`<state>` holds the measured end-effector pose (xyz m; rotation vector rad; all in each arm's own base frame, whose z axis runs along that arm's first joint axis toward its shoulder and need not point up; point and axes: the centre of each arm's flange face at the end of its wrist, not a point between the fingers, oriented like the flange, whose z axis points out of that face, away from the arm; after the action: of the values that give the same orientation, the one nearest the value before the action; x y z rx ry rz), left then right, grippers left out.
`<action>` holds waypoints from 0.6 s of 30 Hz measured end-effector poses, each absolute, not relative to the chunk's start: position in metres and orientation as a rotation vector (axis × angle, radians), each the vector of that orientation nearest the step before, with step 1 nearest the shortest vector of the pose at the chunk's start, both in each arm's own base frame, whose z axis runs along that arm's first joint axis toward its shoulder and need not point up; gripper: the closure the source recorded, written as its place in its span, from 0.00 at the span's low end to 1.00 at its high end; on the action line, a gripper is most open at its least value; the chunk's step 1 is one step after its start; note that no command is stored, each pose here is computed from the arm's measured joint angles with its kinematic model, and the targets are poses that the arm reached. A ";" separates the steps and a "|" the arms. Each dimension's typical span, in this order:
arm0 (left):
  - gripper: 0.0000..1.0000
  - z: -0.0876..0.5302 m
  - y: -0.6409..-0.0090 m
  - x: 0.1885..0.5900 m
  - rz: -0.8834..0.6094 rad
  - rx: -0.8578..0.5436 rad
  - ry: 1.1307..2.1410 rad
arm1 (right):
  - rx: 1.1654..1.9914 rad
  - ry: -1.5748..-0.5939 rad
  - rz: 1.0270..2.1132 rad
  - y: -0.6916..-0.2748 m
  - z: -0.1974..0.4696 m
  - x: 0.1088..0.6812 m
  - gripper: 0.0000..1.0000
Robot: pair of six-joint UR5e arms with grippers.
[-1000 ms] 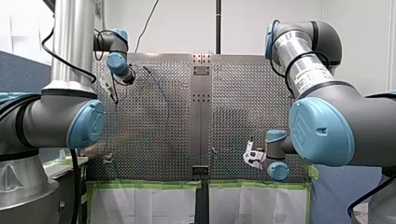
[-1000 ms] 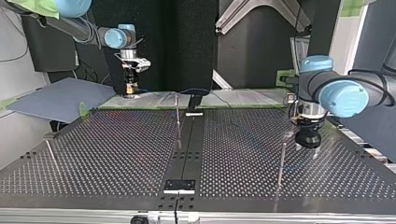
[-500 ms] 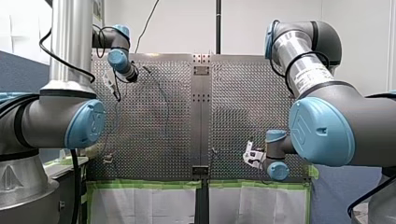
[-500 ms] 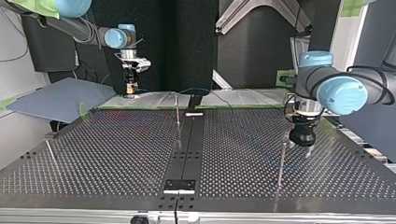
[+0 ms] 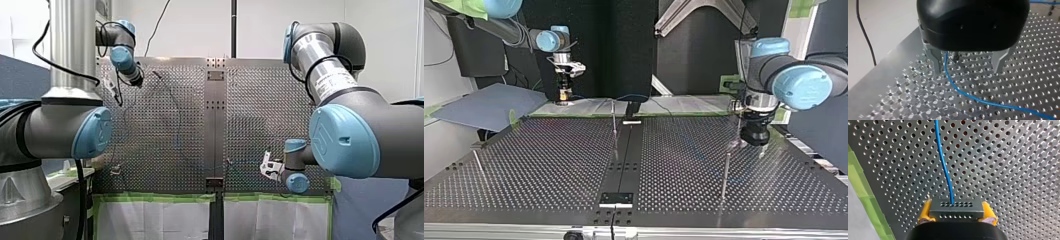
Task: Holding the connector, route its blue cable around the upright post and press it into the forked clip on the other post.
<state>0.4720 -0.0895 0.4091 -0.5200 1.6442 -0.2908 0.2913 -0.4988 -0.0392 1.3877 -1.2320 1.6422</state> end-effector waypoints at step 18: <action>0.00 0.504 -0.103 0.428 -0.354 -0.408 1.578 | 1.392 -1.231 1.644 -0.500 -0.039 0.293 1.00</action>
<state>0.4279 -0.1028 0.5040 -0.4083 1.5784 -0.3543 0.2931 -0.5001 -0.0386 1.3917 -1.2314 1.6436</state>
